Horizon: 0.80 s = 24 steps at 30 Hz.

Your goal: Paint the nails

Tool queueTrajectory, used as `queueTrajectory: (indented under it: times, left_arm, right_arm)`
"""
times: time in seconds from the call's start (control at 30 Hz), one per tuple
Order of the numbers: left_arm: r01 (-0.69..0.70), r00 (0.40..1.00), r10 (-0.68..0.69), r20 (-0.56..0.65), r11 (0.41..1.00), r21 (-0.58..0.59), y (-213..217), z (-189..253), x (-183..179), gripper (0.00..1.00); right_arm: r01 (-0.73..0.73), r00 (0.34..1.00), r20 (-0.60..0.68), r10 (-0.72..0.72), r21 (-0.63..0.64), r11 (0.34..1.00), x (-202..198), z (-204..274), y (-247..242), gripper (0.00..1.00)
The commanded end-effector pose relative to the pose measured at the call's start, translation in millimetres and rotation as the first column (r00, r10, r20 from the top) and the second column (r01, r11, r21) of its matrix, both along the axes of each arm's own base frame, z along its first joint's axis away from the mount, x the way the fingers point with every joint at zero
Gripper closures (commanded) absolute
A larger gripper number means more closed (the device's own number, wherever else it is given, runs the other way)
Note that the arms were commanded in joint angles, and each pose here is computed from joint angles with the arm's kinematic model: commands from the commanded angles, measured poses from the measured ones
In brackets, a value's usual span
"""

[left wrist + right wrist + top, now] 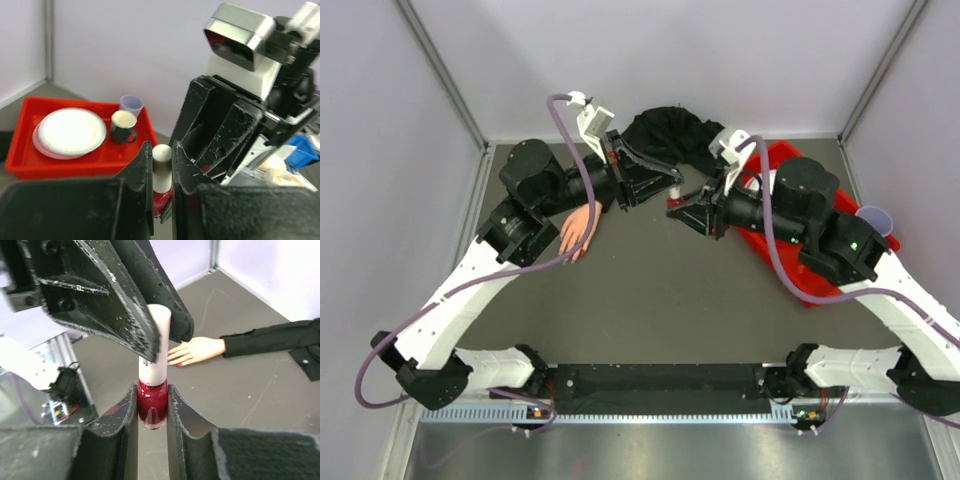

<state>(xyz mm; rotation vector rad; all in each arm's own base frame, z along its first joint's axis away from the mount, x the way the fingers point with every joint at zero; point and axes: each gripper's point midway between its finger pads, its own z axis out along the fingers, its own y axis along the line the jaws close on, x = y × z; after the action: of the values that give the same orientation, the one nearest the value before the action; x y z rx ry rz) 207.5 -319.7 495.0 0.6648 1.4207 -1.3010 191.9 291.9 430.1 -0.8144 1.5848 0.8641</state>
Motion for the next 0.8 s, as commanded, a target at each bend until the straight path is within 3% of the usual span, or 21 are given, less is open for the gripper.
queueTrajectory:
  times: [0.0,0.03,0.07,0.1,0.13,0.17,0.23,0.27,0.3,0.4,0.53,0.67,0.7,0.73,0.77]
  left_arm:
    - [0.345,0.933,-0.333,0.135,0.935,-0.076,-5.1,13.8,-67.5,1.00]
    - [0.423,0.890,-0.387,0.240,0.898,-0.123,0.3,31.3,-84.7,1.00]
    - [0.538,0.824,-0.504,0.258,0.839,-0.077,2.3,12.4,-105.0,1.00]
    - [0.594,0.777,-0.547,0.312,0.801,-0.075,7.0,12.8,-118.8,1.00]
    - [0.652,0.740,-0.606,0.291,0.753,-0.088,12.3,11.7,-132.8,1.00]
    - [0.712,0.658,-0.635,0.404,0.699,-0.060,21.2,9.9,-151.3,1.00]
    - [0.793,0.575,-0.740,0.349,0.609,-0.014,21.9,-2.8,-167.3,1.00]
    - [0.838,0.487,-0.771,0.410,0.545,0.031,25.9,2.0,-187.4,1.00]
    - [0.865,0.439,-0.821,0.365,0.496,0.076,18.8,-11.6,-188.9,1.00]
    - [0.909,0.336,-0.884,0.325,0.395,0.135,17.5,-17.9,-207.4,1.00]
    - [0.916,0.305,-0.905,0.296,0.364,0.171,14.1,-22.1,-209.4,1.00]
    - [0.901,0.336,-0.890,0.308,0.399,0.170,16.2,-14.1,-206.2,0.99]
    - [0.883,0.352,-0.863,0.361,0.434,0.177,14.5,-11.3,-200.1,0.94]
    - [0.869,0.419,-0.855,0.307,0.475,0.137,10.2,-9.1,-190.9,0.80]
    - [0.828,0.486,-0.810,0.328,0.547,0.123,14.2,-1.8,-176.5,0.68]
  right_arm:
    - [-0.101,0.988,0.138,0.071,0.229,0.968,-24.9,69.3,-2.5,1.00]
    - [-0.163,0.982,0.132,0.134,0.244,0.956,-35.4,69.4,2.3,1.00]
    - [-0.204,0.975,0.142,0.172,0.258,0.944,-43.1,74.1,3.9,1.00]
    - [-0.253,0.963,0.170,0.211,0.283,0.925,-51.6,83.8,5.4,1.00]
    - [-0.345,0.936,0.180,0.303,0.292,0.892,-70.0,86.8,7.8,1.00]
    - [-0.395,0.916,0.197,0.349,0.300,0.868,-79.4,89.5,9.0,1.00]
    - [-0.531,0.846,0.252,0.470,0.318,0.786,-107.1,100.3,8.5,1.00]
    - [-0.562,0.826,0.267,0.496,0.322,0.762,-112.4,103.5,9.0,1.00]
    - [-0.588,0.809,0.263,0.526,0.327,0.740,-118.6,105.3,8.8,1.00]
    - [-0.665,0.747,0.279,0.604,0.310,0.680,-130.9,107.2,12.6,1.00]
    - [-0.718,0.696,0.298,0.653,0.292,0.631,-139.6,110.1,13.7,1.00]
    - [-0.687,0.727,0.272,0.631,0.270,0.675,-133.6,105.3,13.6,1.00]
    - [-0.681,0.731,0.285,0.620,0.261,0.684,-132.6,106.7,12.3,1.00]
    - [-0.674,0.738,0.279,0.615,0.256,0.693,-131.4,104.6,12.0,1.00]
    - [-0.664,0.748,0.258,0.612,0.252,0.704,-130.1,100.1,12.2,1.00]
